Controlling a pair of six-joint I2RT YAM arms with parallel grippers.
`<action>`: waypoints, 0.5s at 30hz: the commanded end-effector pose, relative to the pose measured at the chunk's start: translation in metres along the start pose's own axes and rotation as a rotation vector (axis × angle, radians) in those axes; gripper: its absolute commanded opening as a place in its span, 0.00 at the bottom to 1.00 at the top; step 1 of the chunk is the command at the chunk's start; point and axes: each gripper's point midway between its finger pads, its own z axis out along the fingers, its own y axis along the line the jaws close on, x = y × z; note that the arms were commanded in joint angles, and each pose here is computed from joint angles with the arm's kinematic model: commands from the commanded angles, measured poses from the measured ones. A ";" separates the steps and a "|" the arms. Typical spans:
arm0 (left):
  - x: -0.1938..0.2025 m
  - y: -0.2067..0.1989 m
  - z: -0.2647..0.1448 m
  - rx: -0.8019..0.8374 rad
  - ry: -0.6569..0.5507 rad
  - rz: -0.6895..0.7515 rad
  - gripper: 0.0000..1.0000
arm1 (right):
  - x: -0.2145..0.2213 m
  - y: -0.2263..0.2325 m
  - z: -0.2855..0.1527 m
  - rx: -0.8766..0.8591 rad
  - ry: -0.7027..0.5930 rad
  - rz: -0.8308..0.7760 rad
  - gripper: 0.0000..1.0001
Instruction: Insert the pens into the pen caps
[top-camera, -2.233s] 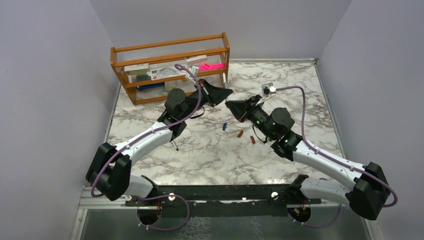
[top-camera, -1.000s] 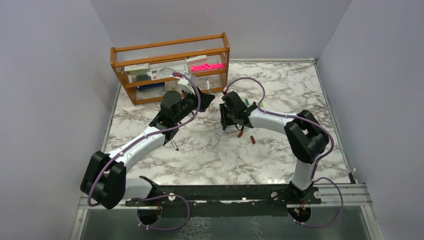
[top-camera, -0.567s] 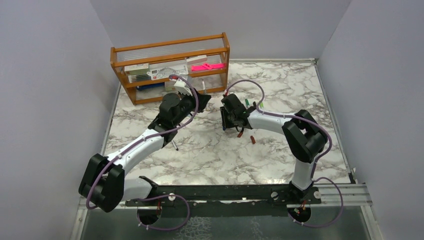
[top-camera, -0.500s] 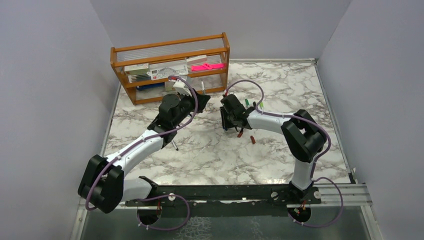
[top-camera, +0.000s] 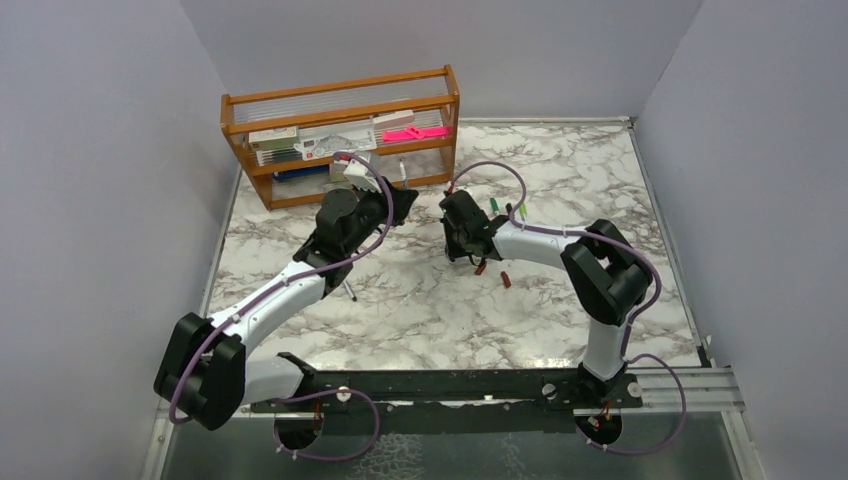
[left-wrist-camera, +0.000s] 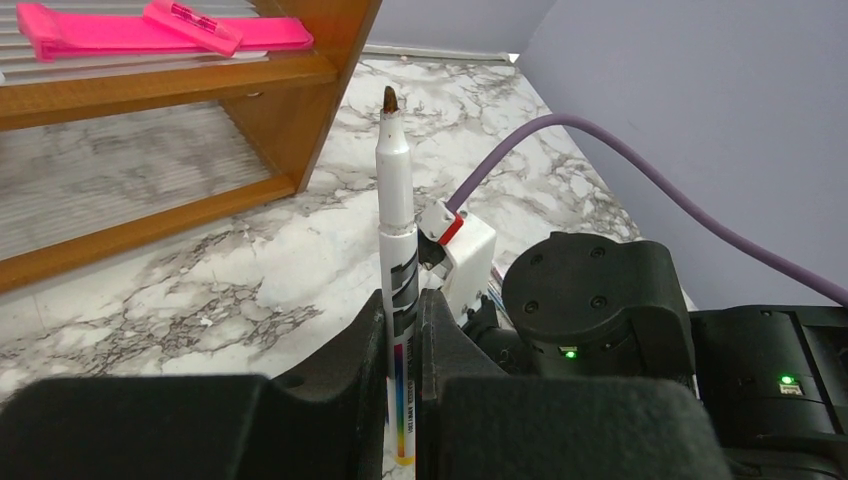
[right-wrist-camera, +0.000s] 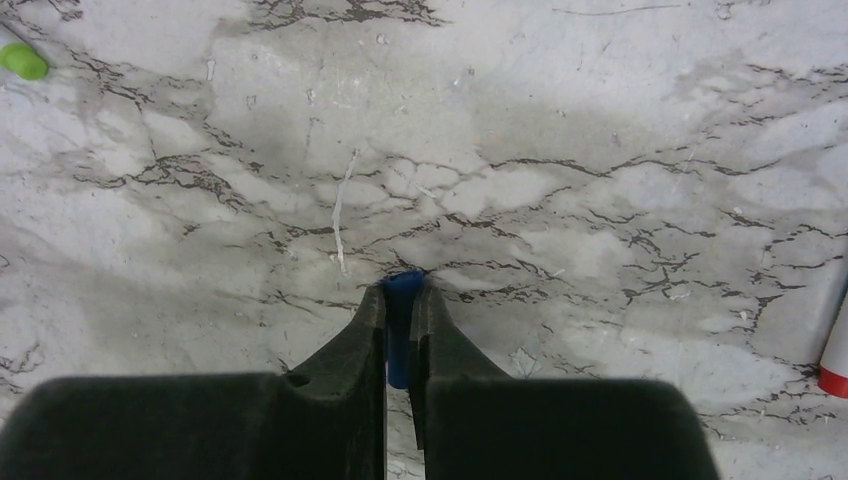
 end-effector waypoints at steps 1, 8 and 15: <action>0.010 -0.012 0.006 0.069 0.051 -0.034 0.00 | -0.012 0.009 -0.016 -0.067 -0.051 0.036 0.01; 0.028 -0.064 0.016 0.365 0.179 -0.161 0.00 | -0.088 0.007 -0.094 -0.388 -0.337 0.249 0.01; 0.014 -0.121 -0.002 0.734 0.165 -0.299 0.00 | -0.143 -0.013 -0.179 -0.504 -0.660 0.316 0.01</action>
